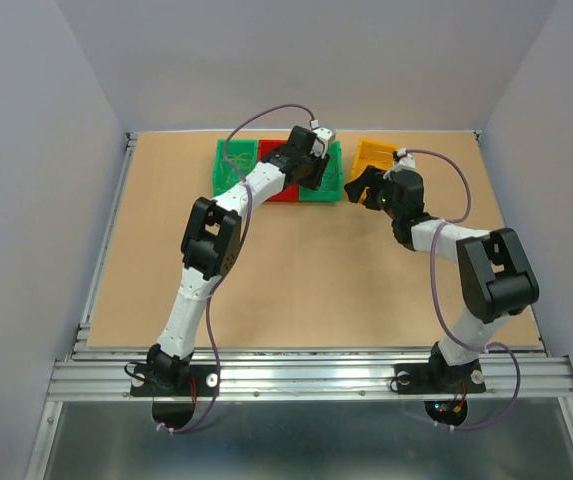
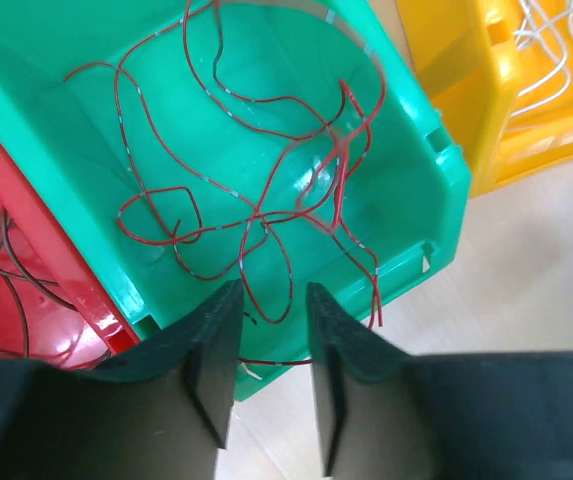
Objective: Untangle the cables
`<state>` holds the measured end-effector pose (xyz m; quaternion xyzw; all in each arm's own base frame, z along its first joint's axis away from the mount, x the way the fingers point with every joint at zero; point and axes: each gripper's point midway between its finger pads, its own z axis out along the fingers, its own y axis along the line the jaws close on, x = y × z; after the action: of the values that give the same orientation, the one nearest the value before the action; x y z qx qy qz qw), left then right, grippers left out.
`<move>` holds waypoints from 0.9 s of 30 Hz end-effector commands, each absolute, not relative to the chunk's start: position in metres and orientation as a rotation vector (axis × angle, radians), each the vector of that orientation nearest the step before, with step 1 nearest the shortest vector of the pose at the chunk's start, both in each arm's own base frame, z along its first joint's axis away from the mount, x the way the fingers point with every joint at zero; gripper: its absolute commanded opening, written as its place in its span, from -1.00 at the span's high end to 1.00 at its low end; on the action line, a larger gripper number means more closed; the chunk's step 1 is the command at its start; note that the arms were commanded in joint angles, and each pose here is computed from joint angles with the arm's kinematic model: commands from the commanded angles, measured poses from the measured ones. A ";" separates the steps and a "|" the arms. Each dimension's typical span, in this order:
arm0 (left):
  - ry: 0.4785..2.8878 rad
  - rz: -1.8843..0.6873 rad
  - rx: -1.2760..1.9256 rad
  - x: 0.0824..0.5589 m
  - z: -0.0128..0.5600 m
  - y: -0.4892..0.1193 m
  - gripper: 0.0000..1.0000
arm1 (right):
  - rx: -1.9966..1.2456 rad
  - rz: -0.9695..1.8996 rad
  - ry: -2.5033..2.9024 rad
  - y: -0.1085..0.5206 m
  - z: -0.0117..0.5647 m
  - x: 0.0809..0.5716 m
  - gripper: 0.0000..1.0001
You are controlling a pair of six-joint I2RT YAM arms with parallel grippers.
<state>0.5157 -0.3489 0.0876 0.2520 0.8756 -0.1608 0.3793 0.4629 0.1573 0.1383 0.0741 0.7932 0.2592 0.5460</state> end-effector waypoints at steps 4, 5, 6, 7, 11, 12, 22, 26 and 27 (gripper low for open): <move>2.082 -0.336 0.642 0.529 0.162 -0.341 -0.21 | 0.093 0.778 1.672 0.194 0.201 0.501 -0.48; 2.082 -0.331 0.647 0.528 0.163 -0.339 -0.24 | 0.092 0.775 1.674 0.194 0.200 0.502 -0.48; 2.067 -0.325 0.644 0.528 0.172 -0.338 -0.26 | 0.091 0.771 1.673 0.194 0.200 0.501 -0.47; 2.065 -0.318 0.652 0.526 0.172 -0.337 -0.30 | 0.092 0.758 1.673 0.192 0.199 0.500 -0.47; 2.035 -0.288 0.646 0.524 0.191 -0.329 -0.41 | 0.086 0.743 1.671 0.191 0.198 0.495 -0.44; 2.019 -0.281 0.641 0.524 0.198 -0.328 -0.41 | 0.087 0.740 1.667 0.190 0.199 0.494 -0.43; 1.744 -0.332 0.524 0.476 0.273 -0.281 -0.60 | 0.021 0.632 1.617 0.165 0.202 0.440 -0.88; 1.560 -0.343 0.386 0.447 0.305 -0.209 -0.98 | -0.016 0.600 1.485 0.145 0.246 0.385 -1.00; 1.538 -0.347 0.380 0.435 0.307 -0.204 -0.98 | -0.028 0.602 1.474 0.142 0.246 0.372 -1.00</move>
<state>0.4441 -0.2469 0.2435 0.2213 0.7717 -0.1426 0.5789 0.4104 0.1566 0.1995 0.0176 0.7243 0.2818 0.6290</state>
